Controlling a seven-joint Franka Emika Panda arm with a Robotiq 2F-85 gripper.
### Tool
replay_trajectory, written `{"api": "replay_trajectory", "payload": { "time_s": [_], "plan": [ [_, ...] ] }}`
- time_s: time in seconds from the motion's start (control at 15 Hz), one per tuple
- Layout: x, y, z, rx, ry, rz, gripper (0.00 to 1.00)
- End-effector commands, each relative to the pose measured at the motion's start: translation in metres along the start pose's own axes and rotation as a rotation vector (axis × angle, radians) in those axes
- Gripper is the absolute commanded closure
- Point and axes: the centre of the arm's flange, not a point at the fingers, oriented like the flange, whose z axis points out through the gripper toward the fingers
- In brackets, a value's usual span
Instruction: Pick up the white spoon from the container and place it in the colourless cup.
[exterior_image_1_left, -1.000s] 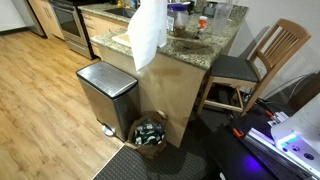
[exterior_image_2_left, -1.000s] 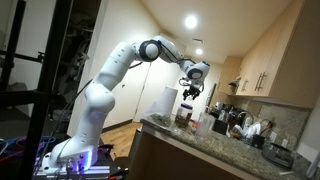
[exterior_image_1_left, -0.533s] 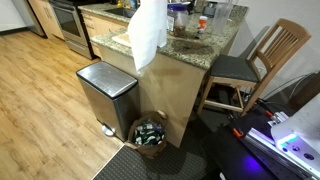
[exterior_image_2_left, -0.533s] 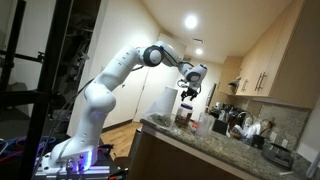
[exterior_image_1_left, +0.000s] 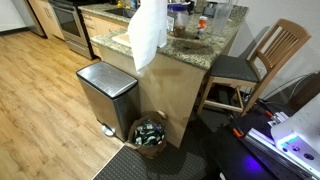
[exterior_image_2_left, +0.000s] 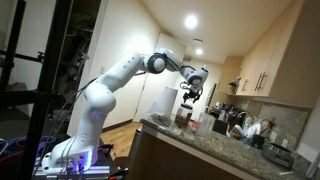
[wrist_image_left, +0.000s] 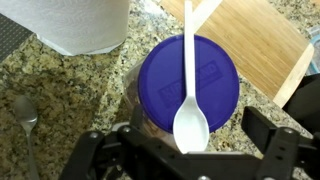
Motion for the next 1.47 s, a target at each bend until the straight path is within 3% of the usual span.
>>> {"api": "replay_trajectory", "payload": {
  "time_s": [0.0, 0.27, 0.67, 0.73, 0.8, 0.87, 1.13, 1.4],
  "plan": [
    [0.002, 0.000, 0.004, -0.011, 0.031, 0.015, 0.00],
    [0.010, 0.002, 0.005, 0.040, 0.116, 0.011, 0.00],
    [0.010, 0.000, 0.009, 0.008, 0.089, -0.005, 0.01],
    [0.011, 0.001, 0.012, 0.007, 0.096, -0.008, 0.25],
    [0.013, 0.001, 0.016, 0.004, 0.098, -0.006, 0.25],
    [0.015, 0.002, 0.019, 0.001, 0.098, -0.004, 0.32],
    [0.022, 0.004, 0.025, -0.003, 0.111, 0.005, 0.63],
    [0.023, 0.005, 0.003, 0.033, 0.134, 0.000, 0.93]
  ]
}}
